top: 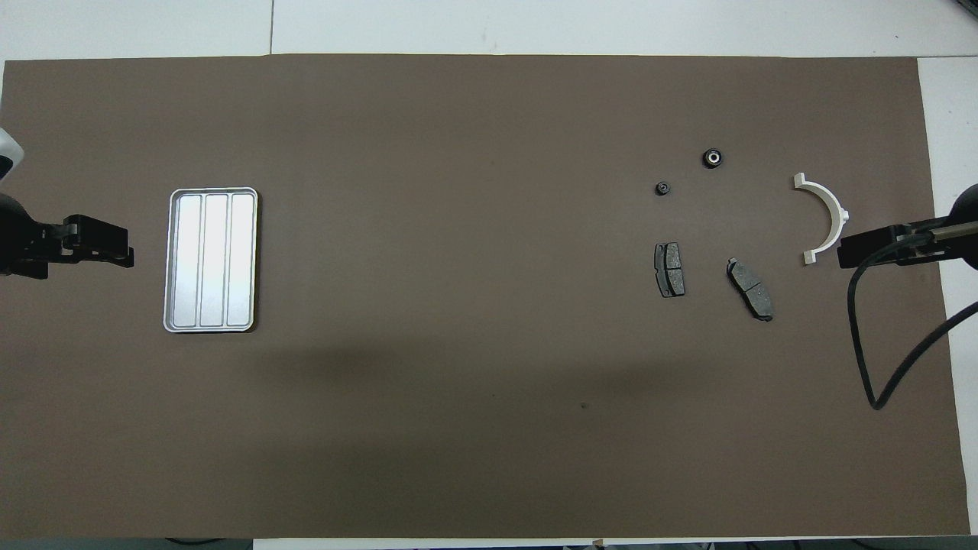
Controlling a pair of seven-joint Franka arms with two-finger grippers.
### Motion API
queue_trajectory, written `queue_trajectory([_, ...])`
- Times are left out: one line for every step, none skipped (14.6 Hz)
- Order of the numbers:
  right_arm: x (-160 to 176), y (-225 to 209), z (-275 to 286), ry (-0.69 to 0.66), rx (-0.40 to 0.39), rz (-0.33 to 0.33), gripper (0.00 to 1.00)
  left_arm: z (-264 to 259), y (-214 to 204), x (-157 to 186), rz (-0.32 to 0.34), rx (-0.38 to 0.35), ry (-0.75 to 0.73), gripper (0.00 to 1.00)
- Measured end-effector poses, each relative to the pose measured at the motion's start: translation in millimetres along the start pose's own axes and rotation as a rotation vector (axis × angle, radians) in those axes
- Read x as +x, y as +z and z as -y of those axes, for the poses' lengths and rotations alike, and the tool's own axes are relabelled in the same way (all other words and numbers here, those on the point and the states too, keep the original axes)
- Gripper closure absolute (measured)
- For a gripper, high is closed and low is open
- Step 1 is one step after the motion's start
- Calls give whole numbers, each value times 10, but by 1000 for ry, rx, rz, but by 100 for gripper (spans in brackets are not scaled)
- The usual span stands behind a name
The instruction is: Pick bearing gear from pile to tray
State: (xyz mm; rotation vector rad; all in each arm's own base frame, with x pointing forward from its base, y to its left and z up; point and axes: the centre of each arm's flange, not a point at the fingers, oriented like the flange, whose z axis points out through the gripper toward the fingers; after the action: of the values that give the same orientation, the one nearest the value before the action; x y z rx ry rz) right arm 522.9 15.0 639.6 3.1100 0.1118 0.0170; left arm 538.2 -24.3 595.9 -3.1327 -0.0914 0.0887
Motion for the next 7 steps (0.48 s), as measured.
queue_trajectory([-4, -7, 0, 0, 0, -1, 0, 0, 0, 0, 0, 0, 0, 0])
queue_trajectory([-9, -14, 0, -1, 0, -2, 0, 0, 0, 0, 0, 0, 0, 0])
queue_trajectory([-13, -22, 0, -6, 0, -4, 0, 0, 0, 0, 0, 0, 0, 0])
queue_trajectory([-17, -29, 1, -14, 0, -5, 0, 0, 0, 0, 0, 0, 0, 0])
queue_trajectory([-21, -37, 2, -19, 0, -7, 0, 0, 0, 0, 0, 0, 0, 0])
queue_trajectory([-26, -44, 4, -20, 0, -8, 0, 0, 0, 0, 0, 0, 0, 0])
queue_trajectory([-29, -49, 5, -21, 0, -9, 0, 0, 0, 0, 0, 0, 0, 0])
